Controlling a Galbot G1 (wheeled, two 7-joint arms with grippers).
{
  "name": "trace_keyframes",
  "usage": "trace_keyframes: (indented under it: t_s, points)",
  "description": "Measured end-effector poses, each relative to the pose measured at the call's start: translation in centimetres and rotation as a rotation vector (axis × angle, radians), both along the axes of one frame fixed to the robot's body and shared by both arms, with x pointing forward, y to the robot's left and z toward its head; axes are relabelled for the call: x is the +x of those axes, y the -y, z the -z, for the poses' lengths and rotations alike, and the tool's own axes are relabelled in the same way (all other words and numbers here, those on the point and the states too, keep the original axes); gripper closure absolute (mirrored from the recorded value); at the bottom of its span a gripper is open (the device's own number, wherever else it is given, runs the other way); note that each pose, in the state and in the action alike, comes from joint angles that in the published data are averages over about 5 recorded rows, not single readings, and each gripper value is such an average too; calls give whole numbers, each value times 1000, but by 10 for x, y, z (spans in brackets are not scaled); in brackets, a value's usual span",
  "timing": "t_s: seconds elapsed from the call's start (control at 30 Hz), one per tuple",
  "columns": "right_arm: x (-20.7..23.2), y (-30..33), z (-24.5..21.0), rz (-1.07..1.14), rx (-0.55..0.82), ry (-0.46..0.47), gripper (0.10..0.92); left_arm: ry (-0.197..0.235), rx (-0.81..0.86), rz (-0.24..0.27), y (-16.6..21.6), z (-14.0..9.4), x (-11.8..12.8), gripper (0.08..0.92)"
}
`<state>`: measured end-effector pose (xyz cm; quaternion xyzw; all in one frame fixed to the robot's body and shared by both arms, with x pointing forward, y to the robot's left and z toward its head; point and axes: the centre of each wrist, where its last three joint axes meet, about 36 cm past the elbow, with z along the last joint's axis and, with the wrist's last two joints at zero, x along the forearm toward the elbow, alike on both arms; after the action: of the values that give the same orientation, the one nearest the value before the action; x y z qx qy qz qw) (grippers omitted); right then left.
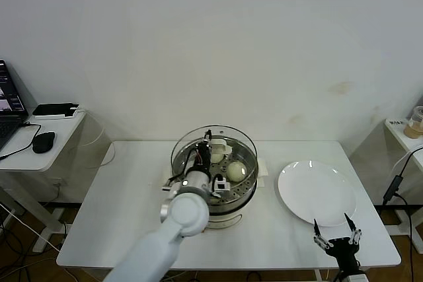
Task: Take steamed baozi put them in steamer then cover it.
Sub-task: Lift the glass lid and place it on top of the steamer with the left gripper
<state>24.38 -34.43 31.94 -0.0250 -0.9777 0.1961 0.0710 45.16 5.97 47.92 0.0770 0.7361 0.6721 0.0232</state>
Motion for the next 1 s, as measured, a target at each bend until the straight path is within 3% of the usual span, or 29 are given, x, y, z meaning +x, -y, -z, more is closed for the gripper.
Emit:
trace_keyframes:
  t_s: [0.5, 1.0]
  points:
    - [1, -9, 5, -24, -12, -19, 200, -23, 15, -70, 16, 11, -7, 849]
    - [3, -16, 8, -43, -13, -27, 200, -41, 32, -93, 23, 27, -15, 849]
